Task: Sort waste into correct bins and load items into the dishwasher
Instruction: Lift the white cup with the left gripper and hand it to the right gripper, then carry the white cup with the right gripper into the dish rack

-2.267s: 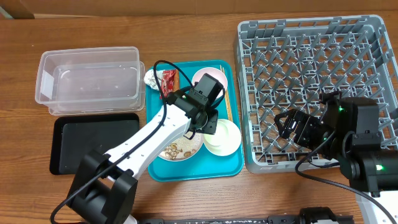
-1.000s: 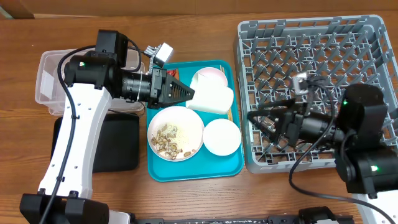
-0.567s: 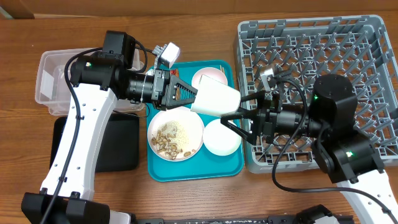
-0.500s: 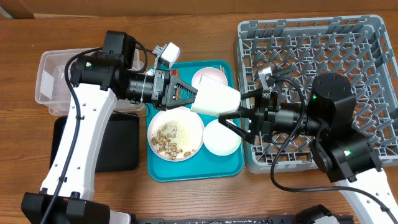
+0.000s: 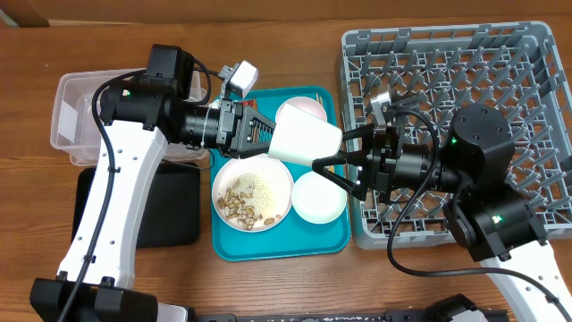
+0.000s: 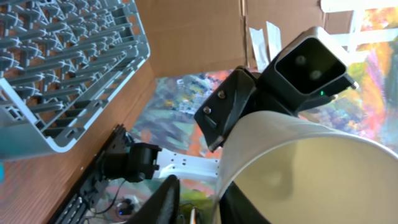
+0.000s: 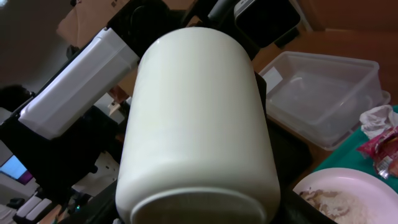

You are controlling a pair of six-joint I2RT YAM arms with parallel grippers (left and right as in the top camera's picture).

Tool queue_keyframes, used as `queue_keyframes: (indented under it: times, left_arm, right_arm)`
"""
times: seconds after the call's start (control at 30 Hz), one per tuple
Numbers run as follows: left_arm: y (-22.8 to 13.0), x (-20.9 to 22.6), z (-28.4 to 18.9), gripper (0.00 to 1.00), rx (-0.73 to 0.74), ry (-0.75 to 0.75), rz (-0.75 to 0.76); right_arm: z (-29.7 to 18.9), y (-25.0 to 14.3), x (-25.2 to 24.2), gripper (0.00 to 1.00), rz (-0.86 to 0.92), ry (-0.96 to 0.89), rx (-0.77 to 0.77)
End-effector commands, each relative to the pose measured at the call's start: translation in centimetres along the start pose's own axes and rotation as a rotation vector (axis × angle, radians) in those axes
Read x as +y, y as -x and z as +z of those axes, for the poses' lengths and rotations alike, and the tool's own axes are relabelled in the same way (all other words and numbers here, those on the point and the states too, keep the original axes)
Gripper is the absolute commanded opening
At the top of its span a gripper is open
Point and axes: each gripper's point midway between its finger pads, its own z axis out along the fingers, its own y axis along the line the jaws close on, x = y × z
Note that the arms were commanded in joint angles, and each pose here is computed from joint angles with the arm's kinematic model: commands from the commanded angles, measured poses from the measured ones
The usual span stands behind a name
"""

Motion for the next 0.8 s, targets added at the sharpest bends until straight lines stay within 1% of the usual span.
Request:
queue_keyframes:
  times: [0.0, 0.03, 0.07, 0.13, 0.17, 0.27, 0.37, 0.47, 0.6, 0.77]
  left_arm:
    - [-0.1, -0.3, 0.0, 0.21, -0.003, 0.037, 0.055]
    - [-0.1, -0.3, 0.0, 0.22, -0.003, 0.037, 0.055]
    - [-0.1, -0.2, 0.0, 0.25, -0.003, 0.037, 0.055]
    - [-0.1, -0.3, -0.1, 0.42, -0.004, 0.036, 0.054]
    - [-0.1, -0.2, -0.1, 0.45, -0.007, 0.037, 0.053]
    - [0.0, -0.6, -0.8, 0.60, -0.025, 0.017, 0.031]
    - [0.5, -0.5, -2.1, 0.66, -0.069, 0.034, 0.034]
    - [1.1, 0.1, -3.8, 0.72, -0.127, 0.078, 0.028]
    - [1.0, 0.8, -5.6, 0.73, -0.179, 0.136, -0.008]
    - [0.0, 1.6, -6.2, 0.72, -0.189, 0.253, 0.004]
  right_arm:
    - [-0.4, 0.6, 2.2, 0.49, -0.051, 0.054, -0.003]
    - [-0.4, 0.6, 2.2, 0.49, -0.051, 0.054, -0.003]
    - [-0.4, 0.6, 2.2, 0.49, -0.050, 0.054, -0.002]
    - [-0.4, 0.6, 2.0, 0.49, -0.052, 0.043, -0.007]
    - [-0.4, 0.7, 1.7, 0.48, -0.044, 0.025, -0.011]
    - [-1.1, 0.5, 0.0, 0.47, -0.010, -0.074, -0.029]
    - [-2.6, 0.5, -1.3, 0.47, 0.014, -0.177, -0.058]
    - [-5.1, 0.3, -2.8, 0.47, 0.035, -0.318, -0.099]
    - [-9.4, -1.4, -6.1, 0.47, 0.150, -0.591, -0.146]
    - [-13.1, -5.3, -9.6, 0.47, 0.284, -0.858, -0.083]
